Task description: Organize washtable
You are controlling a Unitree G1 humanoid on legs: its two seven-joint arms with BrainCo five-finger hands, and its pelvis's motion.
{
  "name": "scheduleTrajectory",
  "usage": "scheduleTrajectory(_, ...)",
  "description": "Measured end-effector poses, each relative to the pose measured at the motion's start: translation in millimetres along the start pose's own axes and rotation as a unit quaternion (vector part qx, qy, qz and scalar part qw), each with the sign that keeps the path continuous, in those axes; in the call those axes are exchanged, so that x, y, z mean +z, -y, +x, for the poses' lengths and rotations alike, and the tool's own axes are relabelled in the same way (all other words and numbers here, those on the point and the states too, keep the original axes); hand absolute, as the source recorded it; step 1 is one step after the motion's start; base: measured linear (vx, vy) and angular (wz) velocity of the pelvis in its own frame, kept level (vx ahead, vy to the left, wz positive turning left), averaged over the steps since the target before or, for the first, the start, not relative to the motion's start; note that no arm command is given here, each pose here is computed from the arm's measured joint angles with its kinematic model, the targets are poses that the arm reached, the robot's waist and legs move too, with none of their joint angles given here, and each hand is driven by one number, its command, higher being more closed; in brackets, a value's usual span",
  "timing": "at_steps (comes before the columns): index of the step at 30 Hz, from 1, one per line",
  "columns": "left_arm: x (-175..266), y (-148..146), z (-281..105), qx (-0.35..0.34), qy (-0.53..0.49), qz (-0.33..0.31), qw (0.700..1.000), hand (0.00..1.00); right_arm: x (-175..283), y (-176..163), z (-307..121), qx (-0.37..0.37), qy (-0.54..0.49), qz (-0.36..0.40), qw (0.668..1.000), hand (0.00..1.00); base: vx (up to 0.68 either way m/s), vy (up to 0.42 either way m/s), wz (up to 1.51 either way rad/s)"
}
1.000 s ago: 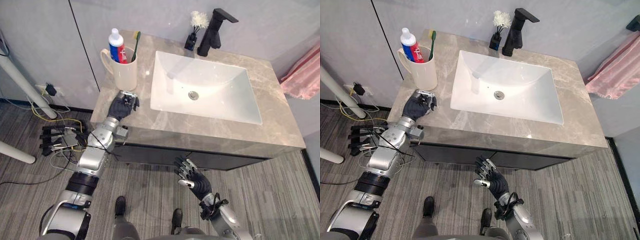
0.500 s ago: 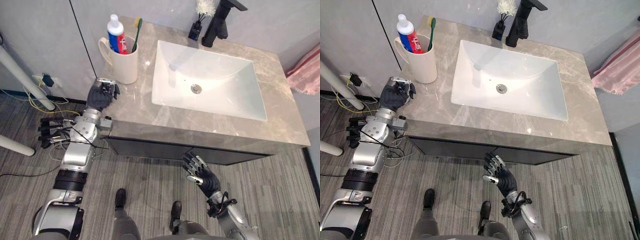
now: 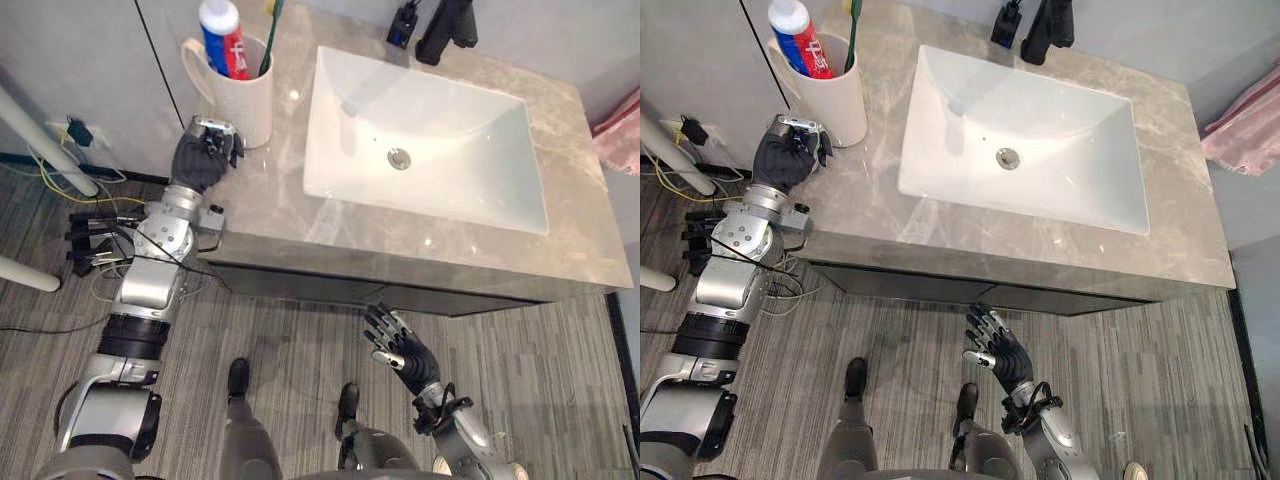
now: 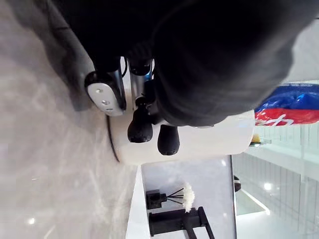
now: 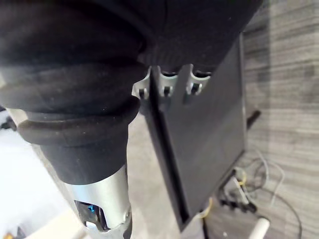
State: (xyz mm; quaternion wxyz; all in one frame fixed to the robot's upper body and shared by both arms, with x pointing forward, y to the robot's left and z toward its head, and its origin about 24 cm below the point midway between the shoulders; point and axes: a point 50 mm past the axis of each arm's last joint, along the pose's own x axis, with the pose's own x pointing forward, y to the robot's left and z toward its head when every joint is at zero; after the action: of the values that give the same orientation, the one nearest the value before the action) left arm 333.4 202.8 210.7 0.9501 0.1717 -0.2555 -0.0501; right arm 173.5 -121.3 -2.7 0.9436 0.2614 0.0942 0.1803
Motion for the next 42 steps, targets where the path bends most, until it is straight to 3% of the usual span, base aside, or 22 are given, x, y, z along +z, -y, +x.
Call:
scheduleTrajectory(16, 38, 6, 34, -0.008, 0.064, 0.021, 0.998, 1.00, 1, -6, 5, 0.013, 0.003, 0.001, 1.000, 0.00, -0.04, -0.002, -0.01)
scheduleTrajectory(38, 57, -5, 60, -0.020, 0.065, 0.072, 0.995, 1.00, -6, -23, 10, 0.045, -0.001, 0.014, 0.999, 0.00, -0.03, 0.002, -0.01)
scheduleTrajectory(42, 90, -21, 75, -0.003, 0.106, 0.095, 0.990, 1.00, -6, -24, 11, 0.047, -0.003, 0.015, 0.999, 0.00, 0.00, -0.021, -0.14)
